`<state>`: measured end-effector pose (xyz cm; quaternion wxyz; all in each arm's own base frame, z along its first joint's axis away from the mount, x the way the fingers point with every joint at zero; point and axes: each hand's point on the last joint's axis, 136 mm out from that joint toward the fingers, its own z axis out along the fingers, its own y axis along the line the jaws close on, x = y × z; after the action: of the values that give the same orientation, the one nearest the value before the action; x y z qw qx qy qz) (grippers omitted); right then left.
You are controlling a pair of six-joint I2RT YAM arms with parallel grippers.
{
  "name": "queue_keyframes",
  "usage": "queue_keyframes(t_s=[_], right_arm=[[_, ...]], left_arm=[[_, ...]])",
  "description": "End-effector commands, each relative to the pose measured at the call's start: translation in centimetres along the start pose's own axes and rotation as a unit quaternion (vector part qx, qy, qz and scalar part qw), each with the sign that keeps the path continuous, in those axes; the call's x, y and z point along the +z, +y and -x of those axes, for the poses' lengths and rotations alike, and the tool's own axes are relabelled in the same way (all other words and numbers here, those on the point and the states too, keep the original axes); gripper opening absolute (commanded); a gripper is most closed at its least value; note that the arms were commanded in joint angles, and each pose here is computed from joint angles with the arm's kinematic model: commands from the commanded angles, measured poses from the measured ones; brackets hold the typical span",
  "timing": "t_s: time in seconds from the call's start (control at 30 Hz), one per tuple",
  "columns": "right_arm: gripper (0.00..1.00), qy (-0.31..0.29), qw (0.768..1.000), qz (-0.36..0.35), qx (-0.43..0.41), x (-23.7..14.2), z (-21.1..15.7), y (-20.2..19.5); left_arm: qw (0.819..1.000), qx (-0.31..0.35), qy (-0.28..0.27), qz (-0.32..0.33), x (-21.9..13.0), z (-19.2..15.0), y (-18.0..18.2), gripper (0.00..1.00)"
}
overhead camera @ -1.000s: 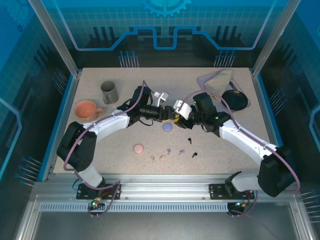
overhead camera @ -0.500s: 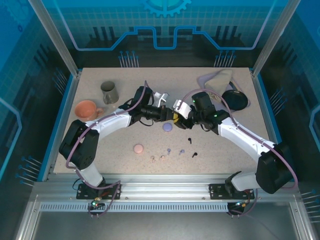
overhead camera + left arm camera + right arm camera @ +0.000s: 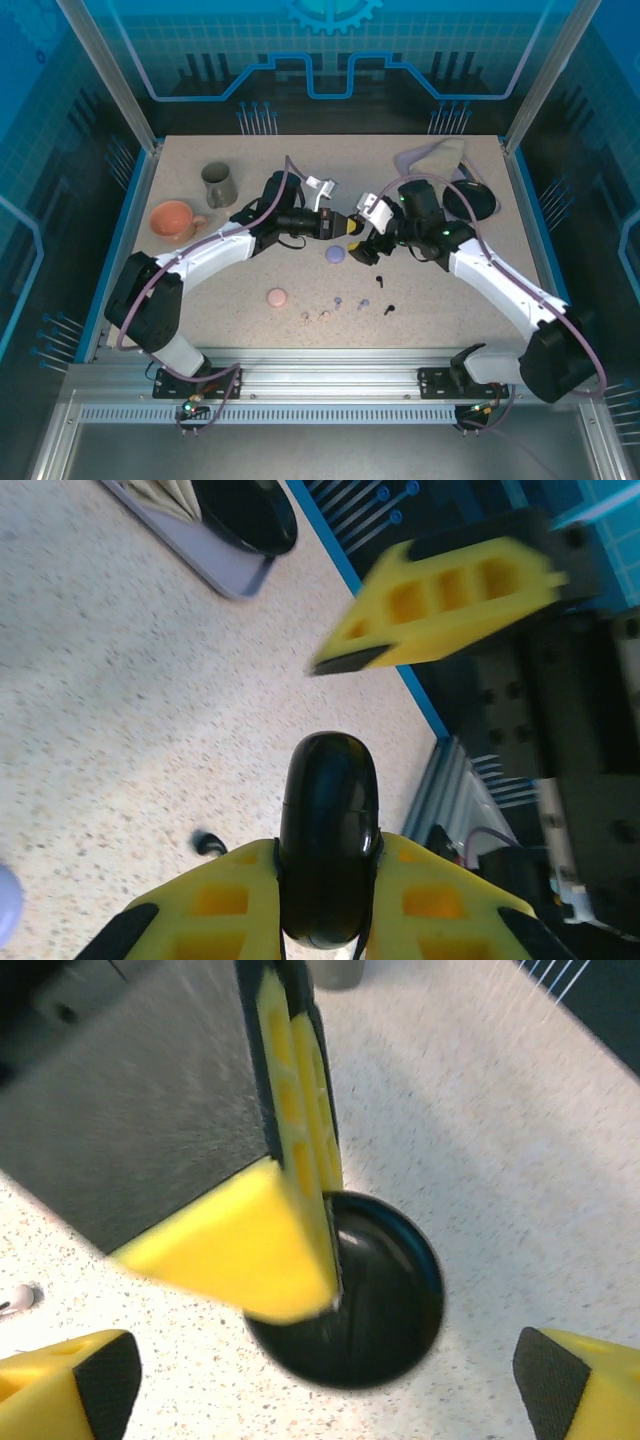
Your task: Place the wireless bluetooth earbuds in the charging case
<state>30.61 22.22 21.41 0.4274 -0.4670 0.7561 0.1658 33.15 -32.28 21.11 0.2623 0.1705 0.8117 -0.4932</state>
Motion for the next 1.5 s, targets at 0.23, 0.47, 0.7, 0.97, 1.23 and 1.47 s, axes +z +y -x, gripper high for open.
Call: queue_keyframes(t_s=[0.23, 0.47, 0.7, 0.97, 1.23, 1.47], right_arm=[[1.00, -0.152, 0.981, -0.062, 0.100, -7.2, 2.0, -2.6], [1.00, -0.175, 0.981, 0.000, 0.082, -9.1, 3.1, -0.3], [0.87, -0.151, 0.983, 0.106, 0.005, -10.0, 4.9, 2.6], [0.75, -0.131, 0.971, 0.195, -0.049, -8.9, 7.4, 3.7], [0.68, -0.132, 0.961, 0.231, -0.068, -7.1, 9.2, 3.8], [0.55, -0.146, 0.951, 0.264, -0.063, -6.0, 9.6, 4.3]], left_arm=[[0.978, 0.143, -0.136, 0.067, -4.2, 3.6, -0.7, 0.00], [0.947, 0.270, -0.174, 0.027, -6.0, 3.8, -4.0, 0.00], [0.904, 0.386, -0.184, 0.002, -7.6, 3.0, -6.7, 0.00], [0.887, 0.432, -0.163, -0.024, -8.7, 2.3, -9.0, 0.00], [0.879, 0.448, -0.154, -0.042, -9.1, 2.0, -10.5, 0.00], [0.877, 0.452, -0.154, -0.043, -9.1, 2.0, -10.6, 0.00]])
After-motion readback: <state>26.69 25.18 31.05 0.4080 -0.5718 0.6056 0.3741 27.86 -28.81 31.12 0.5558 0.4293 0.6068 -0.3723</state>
